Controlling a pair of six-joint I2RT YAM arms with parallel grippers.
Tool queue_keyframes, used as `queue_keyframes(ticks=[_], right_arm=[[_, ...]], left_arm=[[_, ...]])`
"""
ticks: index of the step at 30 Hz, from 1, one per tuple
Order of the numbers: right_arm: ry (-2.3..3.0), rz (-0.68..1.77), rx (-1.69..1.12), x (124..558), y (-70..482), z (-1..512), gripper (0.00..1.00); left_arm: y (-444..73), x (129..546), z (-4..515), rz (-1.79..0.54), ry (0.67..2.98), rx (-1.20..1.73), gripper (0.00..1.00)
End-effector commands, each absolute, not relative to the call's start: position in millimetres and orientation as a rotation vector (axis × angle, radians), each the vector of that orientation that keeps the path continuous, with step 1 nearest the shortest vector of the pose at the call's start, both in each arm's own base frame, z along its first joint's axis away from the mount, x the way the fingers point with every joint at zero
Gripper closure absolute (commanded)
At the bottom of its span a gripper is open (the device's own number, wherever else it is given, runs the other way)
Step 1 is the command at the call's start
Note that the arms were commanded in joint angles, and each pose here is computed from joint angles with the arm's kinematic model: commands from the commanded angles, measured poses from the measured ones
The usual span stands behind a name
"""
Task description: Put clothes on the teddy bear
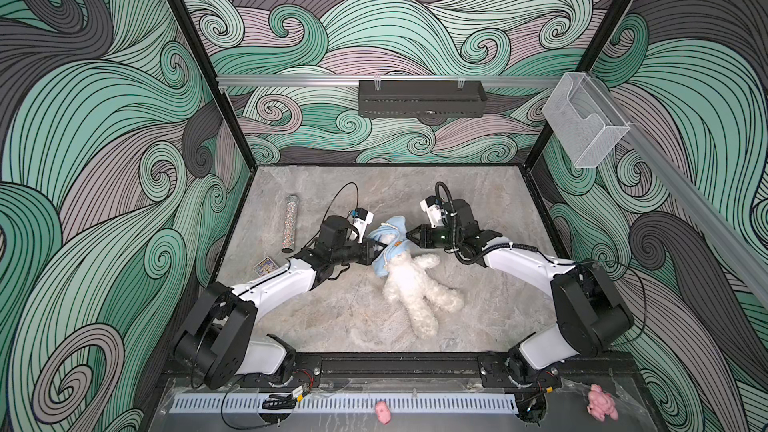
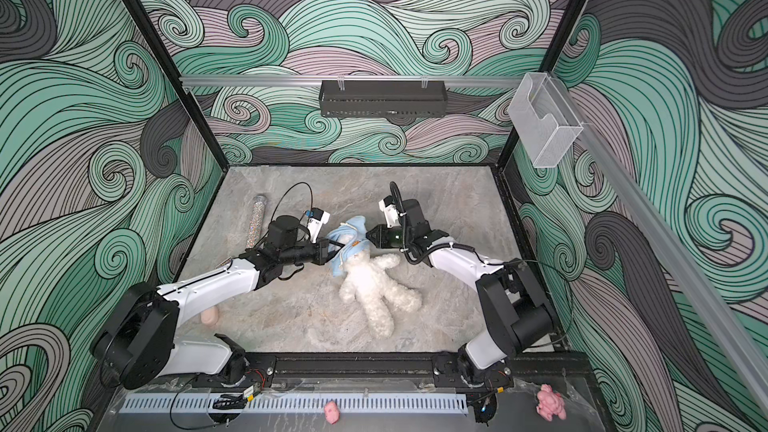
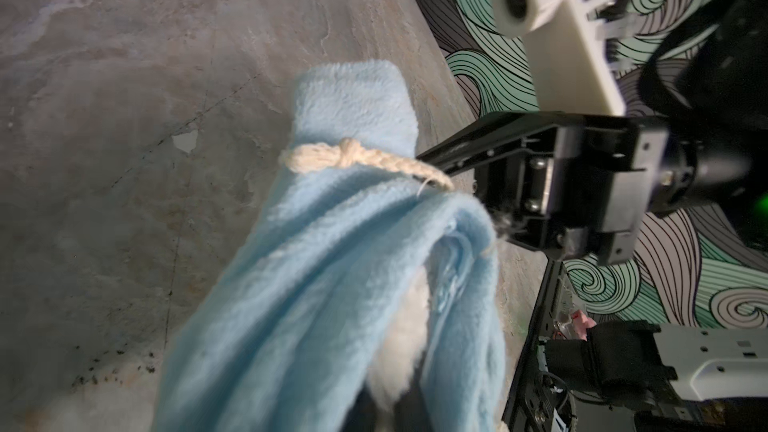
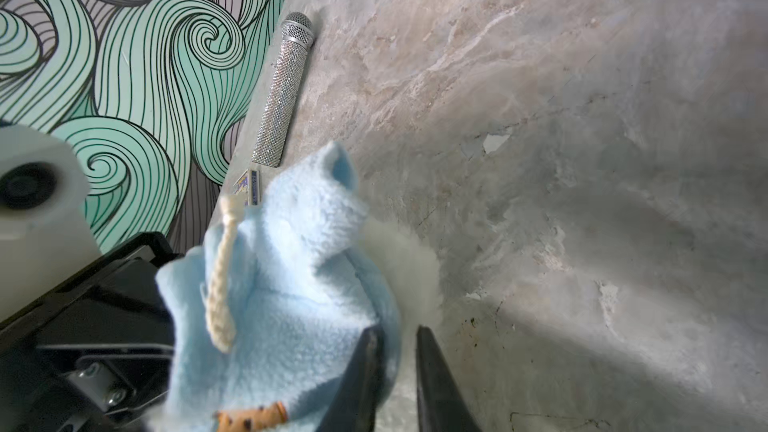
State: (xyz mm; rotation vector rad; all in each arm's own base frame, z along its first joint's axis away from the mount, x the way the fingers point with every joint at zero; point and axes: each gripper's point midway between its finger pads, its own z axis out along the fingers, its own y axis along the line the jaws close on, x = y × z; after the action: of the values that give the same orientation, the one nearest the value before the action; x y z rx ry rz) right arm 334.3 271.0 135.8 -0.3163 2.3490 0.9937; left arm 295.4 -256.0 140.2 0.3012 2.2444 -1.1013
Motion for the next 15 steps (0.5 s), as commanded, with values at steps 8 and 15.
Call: queue_keyframes(ticks=[8, 15], right_arm=[[2.264, 0.679, -0.602, 297, 278, 144, 0.52], [2.312, 0.759, -0.557, 285, 298, 105, 0.54]], left_arm=[[-233, 315, 136, -1.175, 2.244, -0.282, 1.0], [-239, 296, 114, -1.245, 2.321, -0.289, 1.0]])
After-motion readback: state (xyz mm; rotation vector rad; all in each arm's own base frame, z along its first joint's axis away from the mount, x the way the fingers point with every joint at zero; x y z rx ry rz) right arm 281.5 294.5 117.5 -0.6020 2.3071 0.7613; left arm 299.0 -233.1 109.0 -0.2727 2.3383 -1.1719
